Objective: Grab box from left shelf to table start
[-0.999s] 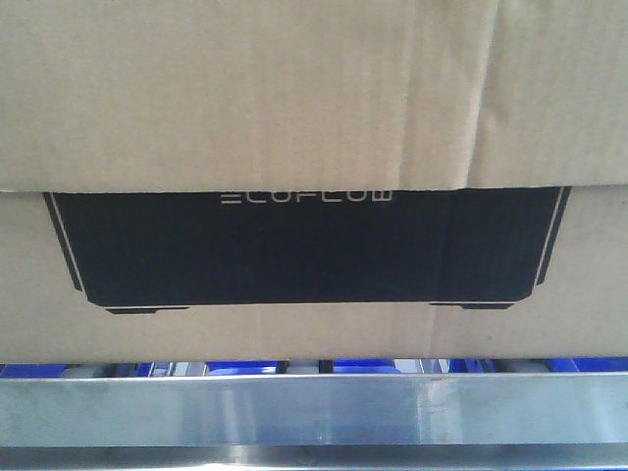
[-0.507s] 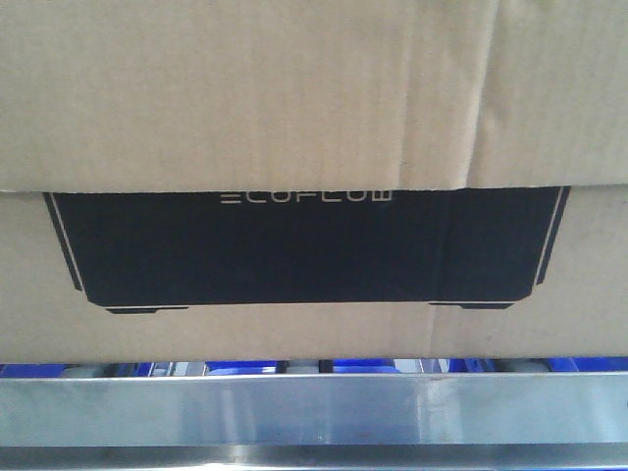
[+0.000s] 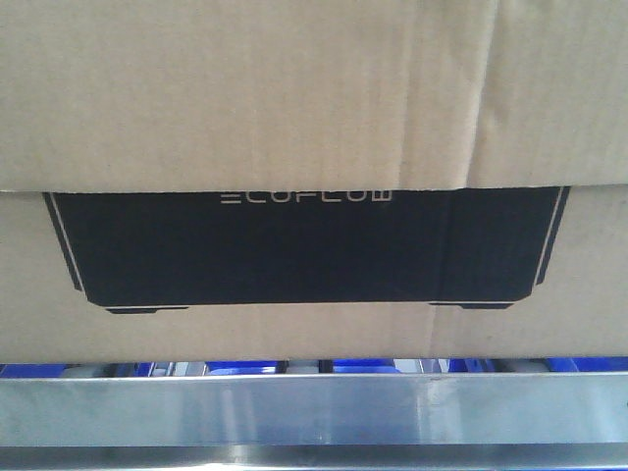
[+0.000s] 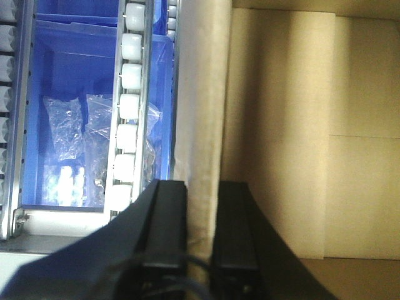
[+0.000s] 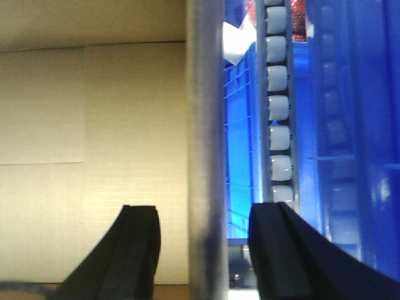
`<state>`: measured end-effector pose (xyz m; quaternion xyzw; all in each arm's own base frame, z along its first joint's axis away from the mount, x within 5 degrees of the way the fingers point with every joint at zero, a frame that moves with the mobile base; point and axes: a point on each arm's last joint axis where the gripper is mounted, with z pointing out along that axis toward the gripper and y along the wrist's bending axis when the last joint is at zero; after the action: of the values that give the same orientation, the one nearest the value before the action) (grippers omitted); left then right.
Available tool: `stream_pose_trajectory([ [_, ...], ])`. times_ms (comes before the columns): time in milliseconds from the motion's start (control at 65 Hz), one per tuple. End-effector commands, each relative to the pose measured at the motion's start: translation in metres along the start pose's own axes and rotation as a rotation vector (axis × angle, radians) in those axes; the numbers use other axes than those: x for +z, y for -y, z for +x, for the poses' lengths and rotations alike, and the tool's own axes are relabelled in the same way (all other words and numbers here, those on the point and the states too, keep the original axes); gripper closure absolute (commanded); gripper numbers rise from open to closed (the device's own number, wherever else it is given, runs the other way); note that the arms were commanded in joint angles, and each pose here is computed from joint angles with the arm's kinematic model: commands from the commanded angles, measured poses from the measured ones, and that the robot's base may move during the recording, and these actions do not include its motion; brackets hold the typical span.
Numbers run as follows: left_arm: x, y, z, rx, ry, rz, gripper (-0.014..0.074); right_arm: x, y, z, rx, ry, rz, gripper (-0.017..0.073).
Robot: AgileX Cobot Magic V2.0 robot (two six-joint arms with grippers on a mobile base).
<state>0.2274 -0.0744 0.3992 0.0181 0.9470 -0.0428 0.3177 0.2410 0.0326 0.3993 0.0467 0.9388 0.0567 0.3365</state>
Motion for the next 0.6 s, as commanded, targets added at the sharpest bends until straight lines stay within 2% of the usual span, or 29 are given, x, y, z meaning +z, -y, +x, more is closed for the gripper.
stream_pose_trajectory([
  [0, -0.0153, 0.0015, -0.0085, -0.010, 0.100, 0.028, 0.0696, -0.0135, -0.0007, -0.0092, 0.001, 0.103, -0.021, 0.0125],
  [77, -0.0153, 0.0015, -0.0085, -0.010, 0.100, 0.028, 0.0696, -0.0135, -0.0007, -0.0092, 0.001, 0.103, -0.021, 0.0132],
  [138, -0.0153, 0.0015, -0.0085, -0.010, 0.100, 0.028, 0.0696, -0.0135, -0.0007, -0.0092, 0.001, 0.103, -0.021, 0.0188],
  [323, -0.0153, 0.0015, -0.0085, -0.010, 0.100, 0.028, 0.0696, -0.0135, -0.0007, -0.0092, 0.001, 0.103, -0.021, 0.0526],
  [400, -0.0153, 0.0015, -0.0085, -0.010, 0.100, 0.028, 0.0696, -0.0135, -0.0007, -0.0092, 0.001, 0.103, -0.021, 0.0490],
  [584, -0.0153, 0.0015, -0.0085, -0.010, 0.100, 0.028, 0.0696, -0.0135, -0.0007, -0.0092, 0.001, 0.103, -0.021, 0.0490],
])
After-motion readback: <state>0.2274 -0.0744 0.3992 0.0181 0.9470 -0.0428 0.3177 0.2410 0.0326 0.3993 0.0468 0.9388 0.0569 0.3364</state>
